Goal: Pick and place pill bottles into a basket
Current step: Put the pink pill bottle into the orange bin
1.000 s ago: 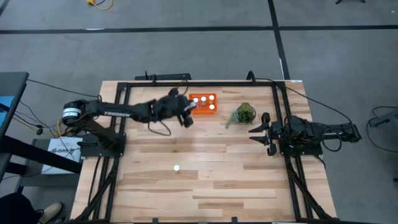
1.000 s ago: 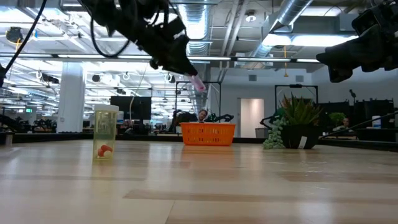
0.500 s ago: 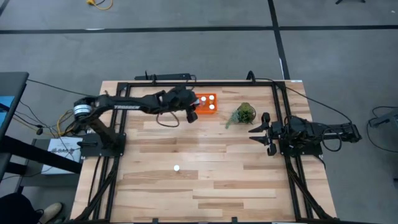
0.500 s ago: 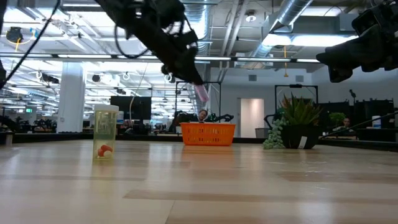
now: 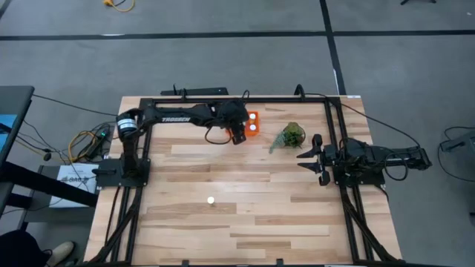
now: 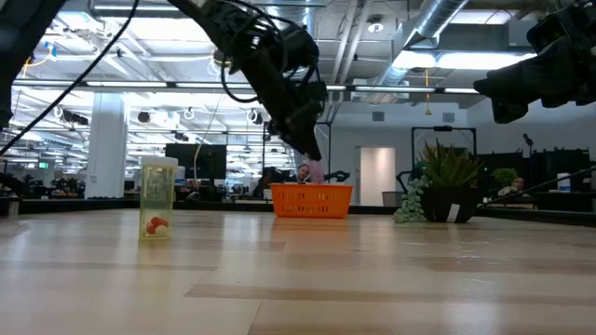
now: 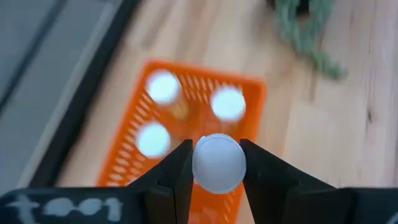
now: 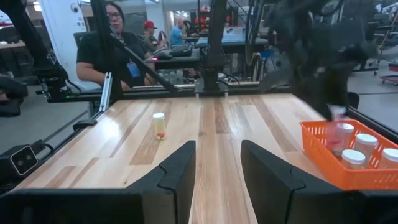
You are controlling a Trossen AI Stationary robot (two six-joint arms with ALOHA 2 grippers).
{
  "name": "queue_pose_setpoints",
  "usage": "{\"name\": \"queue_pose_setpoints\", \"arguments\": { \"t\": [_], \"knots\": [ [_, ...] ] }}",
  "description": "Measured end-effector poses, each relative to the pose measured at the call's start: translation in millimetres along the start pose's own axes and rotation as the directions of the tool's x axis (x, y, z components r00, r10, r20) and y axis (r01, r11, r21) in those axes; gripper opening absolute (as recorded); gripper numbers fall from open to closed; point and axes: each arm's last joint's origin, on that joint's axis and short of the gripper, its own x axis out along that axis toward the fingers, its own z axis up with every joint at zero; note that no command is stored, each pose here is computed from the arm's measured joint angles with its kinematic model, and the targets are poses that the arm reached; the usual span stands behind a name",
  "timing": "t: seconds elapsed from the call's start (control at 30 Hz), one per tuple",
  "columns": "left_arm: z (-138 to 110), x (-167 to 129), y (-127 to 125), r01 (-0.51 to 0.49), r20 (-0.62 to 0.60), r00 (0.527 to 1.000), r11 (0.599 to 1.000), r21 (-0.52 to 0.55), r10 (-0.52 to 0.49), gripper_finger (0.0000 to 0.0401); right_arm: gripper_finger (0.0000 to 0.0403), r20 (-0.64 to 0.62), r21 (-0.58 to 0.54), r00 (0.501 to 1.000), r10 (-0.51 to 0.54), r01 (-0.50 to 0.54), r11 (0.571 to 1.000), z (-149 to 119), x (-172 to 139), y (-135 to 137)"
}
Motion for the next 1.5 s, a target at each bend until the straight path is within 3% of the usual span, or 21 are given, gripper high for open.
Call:
{"name": "queue_pose_setpoints", "arguments": {
  "t": [0.17,0.5,0.7,0.93,1.33,1.5],
  "knots": [
    [-5,20,-2,0.026,-0.078,0.997,1.0,0.01,-0.025,0.0106,0.0121,0.0,0.0,1.0,-0.001,0.001,1.0,0,0,0],
    [-5,24,3,0.013,-0.081,0.997,1.0,0.012,-0.012,0.0108,0.0121,0.0,0.0,1.0,0.0,0.0,1.0,0,0,0],
    [-16,45,3,0.027,-0.128,0.991,1.0,0.012,-0.025,0.0105,0.0121,0.0,0.0,1.0,0.0,0.0,1.0,0,0,0],
    [-15,43,5,-0.035,-0.134,0.99,0.998,0.055,0.042,0.0108,0.0121,0.0,0.0,1.0,-0.001,0.001,1.0,0,0,0],
    [-10,40,6,-0.032,-0.125,0.991,0.998,0.057,0.039,0.011,0.0121,0.0,0.0,1.0,0.0,0.0,1.0,0,0,0],
    [-9,40,4,0.028,-0.109,0.994,0.999,0.038,-0.024,0.011,0.0121,0.0,0.0,1.0,0.0,0.0,1.0,0,0,0]
  ]
}}
